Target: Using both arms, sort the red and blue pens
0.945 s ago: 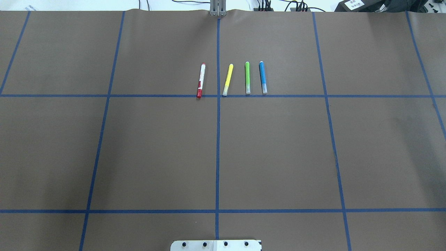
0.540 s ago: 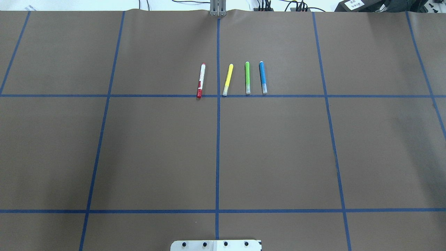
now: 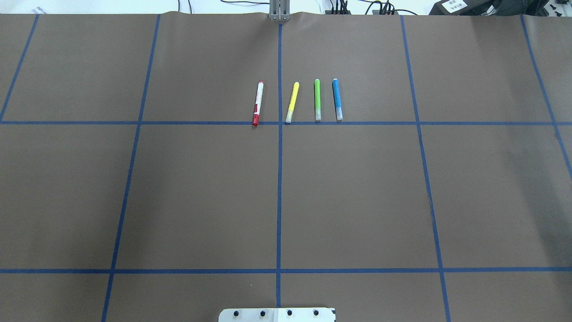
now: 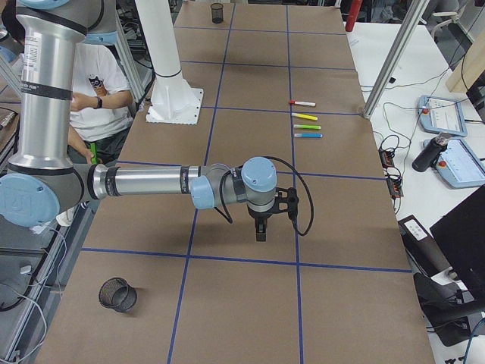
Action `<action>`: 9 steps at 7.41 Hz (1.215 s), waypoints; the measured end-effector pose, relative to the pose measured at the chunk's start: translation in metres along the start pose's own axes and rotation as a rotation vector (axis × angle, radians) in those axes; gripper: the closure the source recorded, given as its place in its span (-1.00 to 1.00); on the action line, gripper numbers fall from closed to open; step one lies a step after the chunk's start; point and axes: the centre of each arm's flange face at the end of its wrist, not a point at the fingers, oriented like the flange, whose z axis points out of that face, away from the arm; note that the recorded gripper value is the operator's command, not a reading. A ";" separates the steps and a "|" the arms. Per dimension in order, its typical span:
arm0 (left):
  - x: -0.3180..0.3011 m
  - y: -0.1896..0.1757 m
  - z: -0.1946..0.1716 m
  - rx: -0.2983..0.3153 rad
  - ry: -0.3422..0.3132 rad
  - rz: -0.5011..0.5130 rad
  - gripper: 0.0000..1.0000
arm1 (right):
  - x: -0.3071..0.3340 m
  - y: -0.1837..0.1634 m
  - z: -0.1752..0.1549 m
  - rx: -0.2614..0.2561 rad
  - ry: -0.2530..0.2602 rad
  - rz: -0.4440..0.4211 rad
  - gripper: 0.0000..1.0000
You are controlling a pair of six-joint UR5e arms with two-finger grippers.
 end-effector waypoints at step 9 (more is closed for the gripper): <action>0.142 -0.065 0.024 -0.014 0.068 0.063 -0.99 | -0.005 0.003 0.000 0.024 -0.014 -0.052 -1.00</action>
